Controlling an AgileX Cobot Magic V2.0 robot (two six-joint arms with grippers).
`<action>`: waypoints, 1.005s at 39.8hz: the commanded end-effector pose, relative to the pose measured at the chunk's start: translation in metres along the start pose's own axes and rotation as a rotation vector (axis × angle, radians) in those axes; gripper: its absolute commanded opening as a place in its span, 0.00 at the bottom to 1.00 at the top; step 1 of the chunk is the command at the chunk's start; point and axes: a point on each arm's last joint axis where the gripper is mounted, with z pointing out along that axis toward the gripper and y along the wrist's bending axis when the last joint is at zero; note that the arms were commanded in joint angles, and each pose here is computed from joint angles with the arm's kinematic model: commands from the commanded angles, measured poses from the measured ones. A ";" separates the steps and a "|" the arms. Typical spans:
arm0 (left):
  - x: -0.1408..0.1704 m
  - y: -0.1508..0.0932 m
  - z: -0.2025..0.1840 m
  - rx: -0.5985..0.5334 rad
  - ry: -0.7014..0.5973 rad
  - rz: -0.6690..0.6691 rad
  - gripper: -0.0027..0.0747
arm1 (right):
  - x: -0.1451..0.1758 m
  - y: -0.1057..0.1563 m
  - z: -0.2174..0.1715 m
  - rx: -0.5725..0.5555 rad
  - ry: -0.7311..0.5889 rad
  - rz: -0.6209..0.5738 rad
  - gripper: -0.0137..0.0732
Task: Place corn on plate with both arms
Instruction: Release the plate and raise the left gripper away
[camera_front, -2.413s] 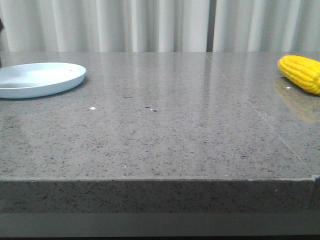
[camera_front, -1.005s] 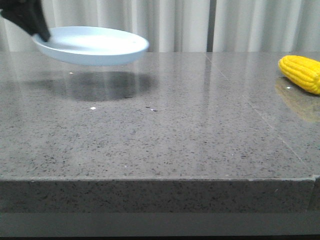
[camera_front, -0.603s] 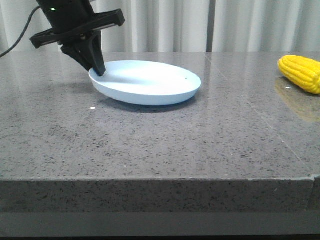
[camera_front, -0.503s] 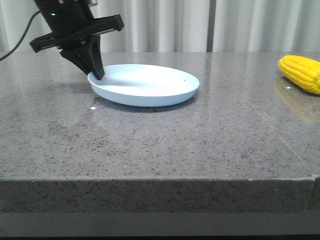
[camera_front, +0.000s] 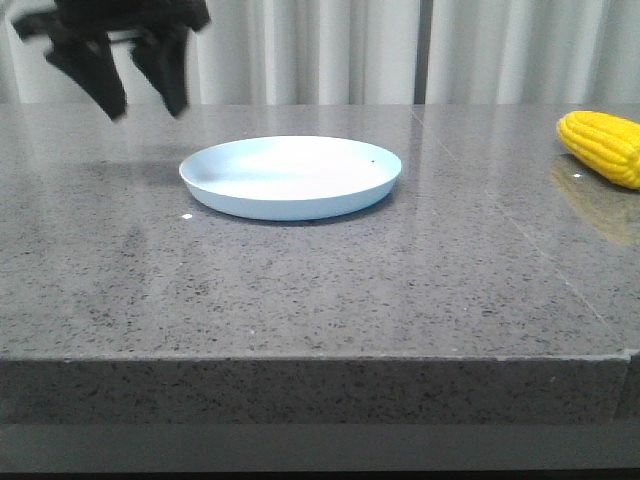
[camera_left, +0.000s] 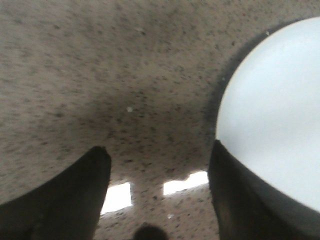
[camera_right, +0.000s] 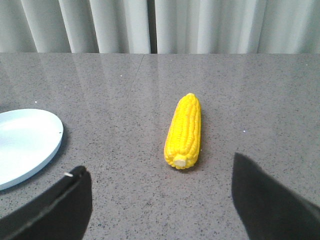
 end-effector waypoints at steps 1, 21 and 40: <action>0.000 0.007 -0.051 -0.085 -0.137 0.013 0.39 | -0.019 0.001 -0.003 0.003 -0.111 -0.005 0.85; 0.067 0.061 -0.094 -0.218 -0.177 -0.120 0.01 | -0.019 0.001 -0.003 0.003 -0.111 -0.005 0.85; 0.188 0.025 -0.132 -0.091 -0.668 0.007 0.01 | -0.019 0.001 -0.003 0.003 -0.111 -0.005 0.85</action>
